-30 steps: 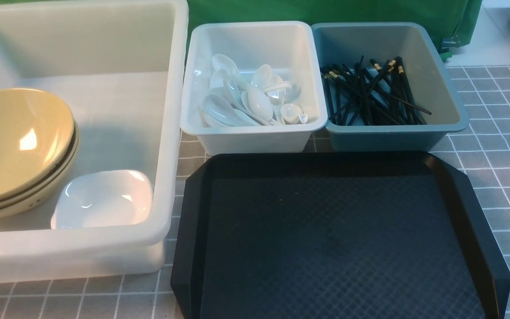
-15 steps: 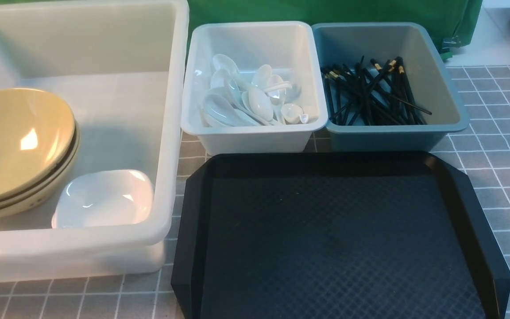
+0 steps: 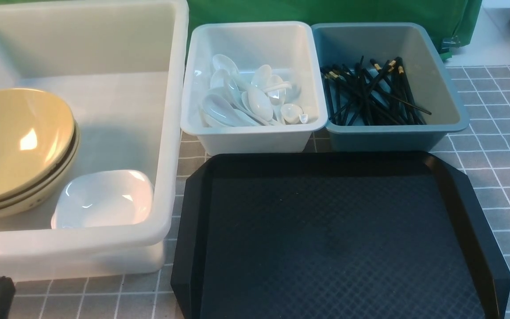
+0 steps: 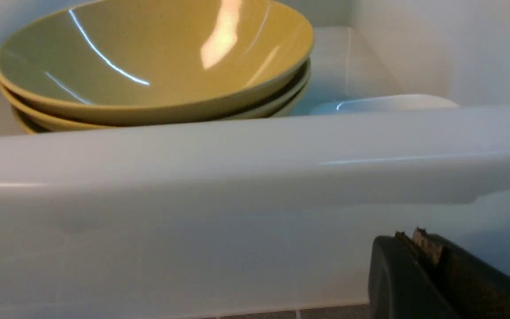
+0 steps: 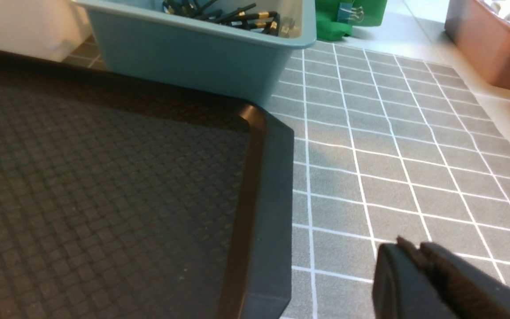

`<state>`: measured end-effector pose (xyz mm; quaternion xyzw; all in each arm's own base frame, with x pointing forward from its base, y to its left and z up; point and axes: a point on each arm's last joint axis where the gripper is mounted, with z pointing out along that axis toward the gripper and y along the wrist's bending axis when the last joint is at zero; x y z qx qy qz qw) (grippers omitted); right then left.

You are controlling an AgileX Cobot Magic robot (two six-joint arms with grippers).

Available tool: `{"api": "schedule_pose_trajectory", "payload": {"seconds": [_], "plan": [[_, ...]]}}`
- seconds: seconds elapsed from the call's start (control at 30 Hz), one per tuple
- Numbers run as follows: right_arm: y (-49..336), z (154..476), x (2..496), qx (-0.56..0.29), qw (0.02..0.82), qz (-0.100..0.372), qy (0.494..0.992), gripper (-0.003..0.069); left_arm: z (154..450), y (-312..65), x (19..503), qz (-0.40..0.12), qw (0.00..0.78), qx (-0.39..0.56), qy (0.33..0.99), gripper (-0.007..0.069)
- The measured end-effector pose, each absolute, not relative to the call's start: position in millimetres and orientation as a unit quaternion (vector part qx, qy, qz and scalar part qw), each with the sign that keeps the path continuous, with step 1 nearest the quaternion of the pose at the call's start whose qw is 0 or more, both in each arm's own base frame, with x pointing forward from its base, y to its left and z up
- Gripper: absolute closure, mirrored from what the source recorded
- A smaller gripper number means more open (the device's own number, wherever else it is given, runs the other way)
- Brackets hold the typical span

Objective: On grey table put chopsticks spoon bowls plates into blue grey white boxes.

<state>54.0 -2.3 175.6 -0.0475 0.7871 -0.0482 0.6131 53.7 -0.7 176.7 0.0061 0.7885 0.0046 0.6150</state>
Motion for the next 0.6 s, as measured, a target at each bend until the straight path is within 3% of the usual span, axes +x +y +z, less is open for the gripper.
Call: {"api": "schedule_pose_trajectory", "payload": {"seconds": [0.6], "plan": [[-2.3,175.6,54.0,-0.048,0.613,-0.048,0.787,0.0559,176.8,-2.0,53.7,-0.005,0.615,0.013,0.788,0.0634]]}}
